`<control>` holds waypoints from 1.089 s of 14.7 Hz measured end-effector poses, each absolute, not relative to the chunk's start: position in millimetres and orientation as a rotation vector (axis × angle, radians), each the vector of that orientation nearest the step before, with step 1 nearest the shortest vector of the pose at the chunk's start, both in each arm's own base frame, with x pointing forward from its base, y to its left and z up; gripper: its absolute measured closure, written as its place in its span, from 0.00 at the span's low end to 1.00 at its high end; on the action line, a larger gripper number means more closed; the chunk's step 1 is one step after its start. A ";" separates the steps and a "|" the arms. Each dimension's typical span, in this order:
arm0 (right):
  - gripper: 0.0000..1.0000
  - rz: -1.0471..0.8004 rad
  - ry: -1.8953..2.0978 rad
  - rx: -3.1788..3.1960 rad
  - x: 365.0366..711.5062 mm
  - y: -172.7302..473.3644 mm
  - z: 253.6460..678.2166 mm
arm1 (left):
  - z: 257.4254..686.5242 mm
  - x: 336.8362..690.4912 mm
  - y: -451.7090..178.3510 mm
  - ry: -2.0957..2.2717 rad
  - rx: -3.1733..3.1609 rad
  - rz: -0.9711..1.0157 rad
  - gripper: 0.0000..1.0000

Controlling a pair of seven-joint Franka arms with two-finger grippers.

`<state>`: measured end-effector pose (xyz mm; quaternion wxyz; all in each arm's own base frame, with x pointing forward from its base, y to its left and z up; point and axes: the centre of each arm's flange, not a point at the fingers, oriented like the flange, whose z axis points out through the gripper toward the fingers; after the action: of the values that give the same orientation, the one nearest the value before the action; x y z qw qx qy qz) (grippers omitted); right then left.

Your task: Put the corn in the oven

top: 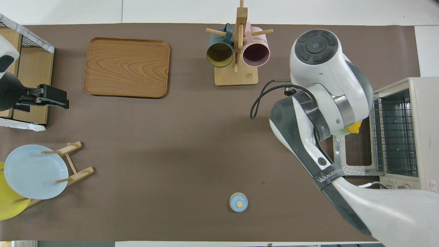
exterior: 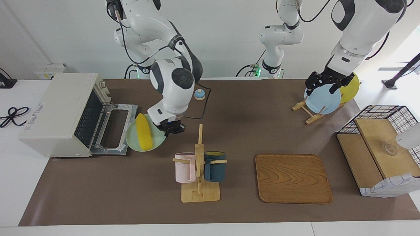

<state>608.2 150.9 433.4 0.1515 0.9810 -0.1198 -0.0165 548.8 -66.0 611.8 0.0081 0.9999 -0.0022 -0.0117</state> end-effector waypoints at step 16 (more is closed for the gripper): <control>0.97 -0.180 -0.475 2.821 555.5 -9.2 365.4 | 614.2 547.3 -66.6 -0.072 3.124 -0.032 0.00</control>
<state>555.5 -9.2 365.4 0.1372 0.9749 -0.1641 -0.0622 547.3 -66.6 614.2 0.0084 0.9996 -0.0231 -0.0102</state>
